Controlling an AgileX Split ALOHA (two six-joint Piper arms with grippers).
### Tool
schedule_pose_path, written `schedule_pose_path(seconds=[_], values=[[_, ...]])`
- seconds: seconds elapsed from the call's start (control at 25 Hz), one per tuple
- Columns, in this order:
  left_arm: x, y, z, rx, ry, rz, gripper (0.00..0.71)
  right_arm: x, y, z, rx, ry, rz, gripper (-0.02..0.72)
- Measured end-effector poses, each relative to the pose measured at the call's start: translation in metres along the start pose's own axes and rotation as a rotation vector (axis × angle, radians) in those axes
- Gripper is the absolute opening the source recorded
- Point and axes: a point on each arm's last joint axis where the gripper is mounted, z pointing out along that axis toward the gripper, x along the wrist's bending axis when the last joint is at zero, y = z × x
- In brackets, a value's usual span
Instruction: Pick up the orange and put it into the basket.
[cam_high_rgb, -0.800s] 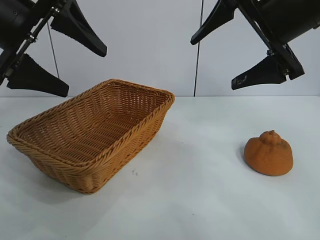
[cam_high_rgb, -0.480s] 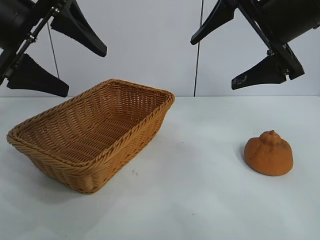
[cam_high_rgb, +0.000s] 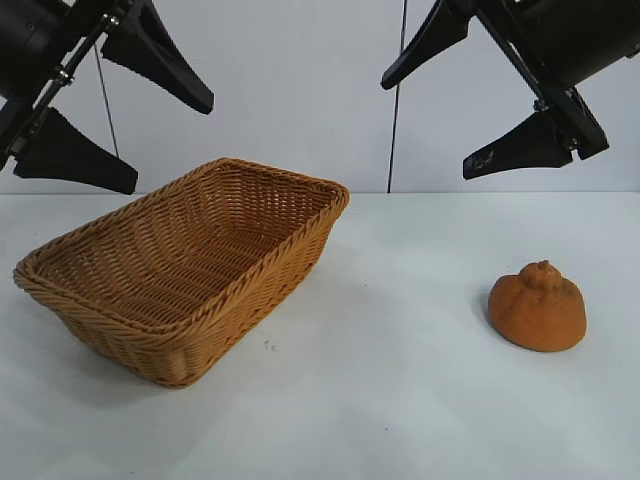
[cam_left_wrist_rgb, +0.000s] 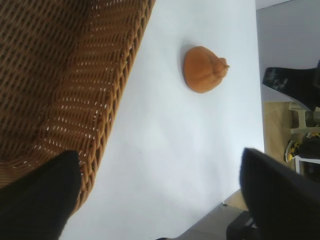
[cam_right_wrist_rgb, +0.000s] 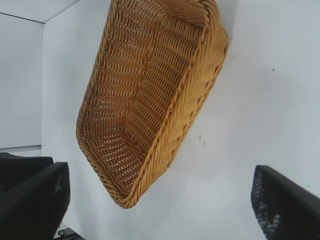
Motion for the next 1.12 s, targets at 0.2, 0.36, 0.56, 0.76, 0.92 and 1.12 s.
schedule_pose_path(seconds=[0.2, 0.36, 0.56, 0.76, 0.92, 1.12], values=[[0.001, 0.003, 0.0, -0.029, 0.011, 0.0, 0.615, 0.0, 0.0, 0.0, 0.0, 0.0, 0.0, 0.674], [0.008, 0.007, -0.011, -0.044, 0.012, -0.025, 0.615, 0.0, 0.0, 0.0, 0.0, -0.001, -0.001, 0.674], [0.021, 0.012, -0.051, -0.117, 0.082, -0.12, 0.615, -0.001, 0.0, 0.0, 0.002, -0.007, -0.007, 0.674], [0.02, -0.001, -0.068, -0.083, 0.241, -0.222, 0.615, -0.001, 0.0, 0.0, 0.004, -0.009, -0.01, 0.674], [0.014, -0.012, -0.062, -0.062, 0.37, -0.289, 0.615, -0.001, 0.0, 0.0, 0.005, -0.009, -0.011, 0.674], [-0.004, -0.018, -0.047, -0.151, 0.424, -0.367, 0.615, -0.001, -0.001, 0.0, 0.008, -0.009, -0.011, 0.674]])
